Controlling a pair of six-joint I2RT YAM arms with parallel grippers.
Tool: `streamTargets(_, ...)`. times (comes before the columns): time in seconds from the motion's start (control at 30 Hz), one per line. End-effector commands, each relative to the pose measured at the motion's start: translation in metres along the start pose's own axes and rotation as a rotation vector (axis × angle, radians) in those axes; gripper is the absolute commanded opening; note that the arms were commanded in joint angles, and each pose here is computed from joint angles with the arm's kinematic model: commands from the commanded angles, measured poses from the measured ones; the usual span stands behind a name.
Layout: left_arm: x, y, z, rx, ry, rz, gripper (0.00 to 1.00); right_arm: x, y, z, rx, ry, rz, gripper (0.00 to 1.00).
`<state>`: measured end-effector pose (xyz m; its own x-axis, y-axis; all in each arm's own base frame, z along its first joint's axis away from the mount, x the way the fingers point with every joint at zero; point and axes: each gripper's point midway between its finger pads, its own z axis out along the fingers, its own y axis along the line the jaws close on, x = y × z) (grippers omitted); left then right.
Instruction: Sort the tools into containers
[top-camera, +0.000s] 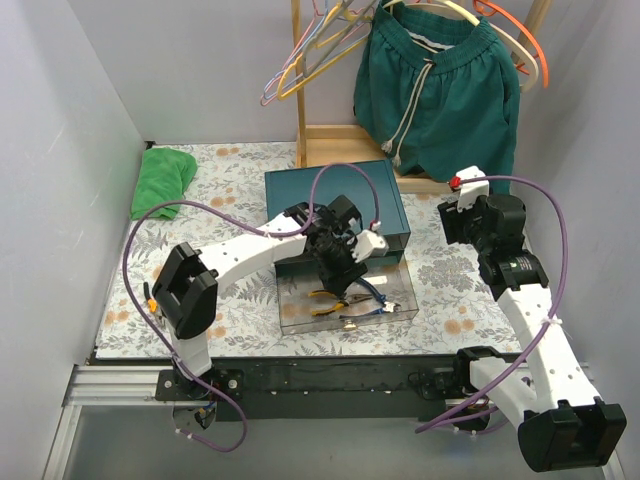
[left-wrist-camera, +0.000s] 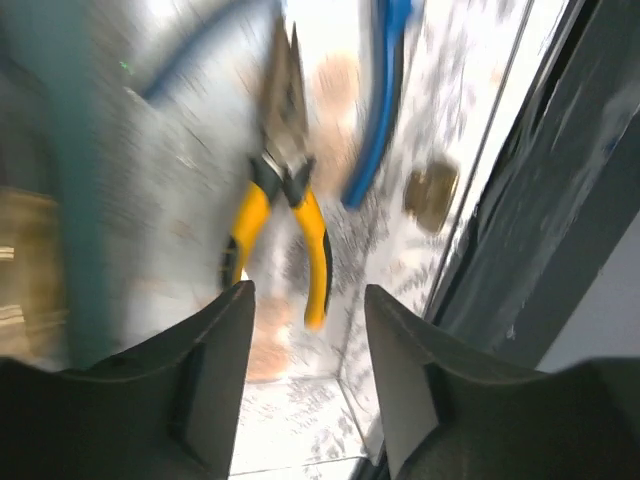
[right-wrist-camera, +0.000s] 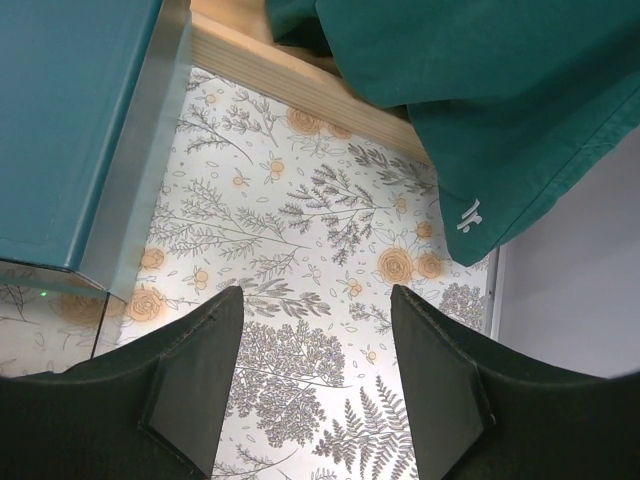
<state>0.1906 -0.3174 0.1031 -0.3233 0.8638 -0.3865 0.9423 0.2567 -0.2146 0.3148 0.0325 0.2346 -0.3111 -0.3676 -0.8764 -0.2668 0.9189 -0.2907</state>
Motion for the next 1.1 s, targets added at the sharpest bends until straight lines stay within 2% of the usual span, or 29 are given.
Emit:
streamTargets(0.0,-0.083,-0.005,-0.074,-0.084,-0.306,0.089,0.49,-0.004,-0.002,0.002,0.009,-0.027,-0.005,0.69)
streamTargets(0.07,-0.098,-0.017,-0.110,-0.092,-0.406,0.119,0.49,-0.003,-0.004,0.003,0.013,-0.021,-0.005,0.69)
streamTargets(0.13,-0.093,-0.010,-0.129,-0.152,-0.438,0.092,0.49,-0.003,-0.004,0.004,0.014,-0.022,-0.008,0.69)
streamTargets(0.2,-0.069,0.000,-0.146,-0.220,-0.446,0.027,0.49,-0.002,-0.004,0.004,0.013,-0.021,-0.010,0.68)
streamTargets(0.23,-0.053,0.022,-0.155,-0.277,-0.450,-0.059,0.49,-0.002,-0.003,0.005,0.012,-0.020,-0.011,0.68)
streamTargets(0.3,-0.007,0.064,-0.165,-0.455,-0.431,-0.206,0.52,0.001,-0.002,0.006,0.010,-0.015,-0.010,0.69)
streamTargets(0.33,0.027,0.105,-0.181,-0.588,-0.422,-0.339,0.59,0.001,-0.002,0.007,0.008,-0.013,-0.008,0.68)
streamTargets(0.37,0.057,0.129,-0.194,-0.699,-0.411,-0.412,0.61,0.002,-0.001,0.008,0.002,-0.011,-0.010,0.69)
streamTargets(0.43,0.141,0.182,-0.219,-0.898,-0.329,-0.635,0.66,0.000,0.000,0.009,-0.004,-0.012,-0.007,0.69)
streamTargets(0.47,0.168,0.193,-0.221,-0.923,-0.289,-0.719,0.66,0.001,0.000,0.009,-0.004,-0.009,-0.006,0.68)
streamTargets(0.5,0.191,0.194,-0.218,-0.890,-0.260,-0.795,0.65,0.000,0.000,0.010,-0.007,-0.008,-0.008,0.69)
streamTargets(0.53,0.232,0.203,-0.229,-0.909,-0.239,-0.935,0.63,0.001,-0.001,0.011,-0.007,-0.005,-0.007,0.68)
streamTargets(0.57,0.255,0.207,-0.221,-0.886,-0.202,-1.019,0.58,-0.001,0.000,0.012,-0.012,-0.008,-0.007,0.69)
streamTargets(0.67,0.305,0.206,-0.208,-0.823,-0.147,-1.213,0.50,-0.003,0.001,0.015,-0.020,-0.008,-0.004,0.69)
streamTargets(0.73,0.327,0.207,-0.200,-0.838,-0.113,-1.269,0.51,-0.005,0.001,0.017,-0.026,-0.005,-0.004,0.69)
streamTargets(0.87,0.352,0.205,-0.175,-0.827,-0.018,-1.290,0.52,-0.011,0.000,0.020,-0.033,0.001,-0.002,0.69)
streamTargets(1.0,0.367,0.207,-0.157,-0.793,-0.035,-1.332,0.51,-0.014,-0.001,0.022,-0.037,0.012,0.005,0.69)
streamTargets(1.07,0.376,0.204,-0.148,-0.797,-0.006,-1.340,0.50,-0.016,-0.002,0.022,-0.037,0.011,0.001,0.69)
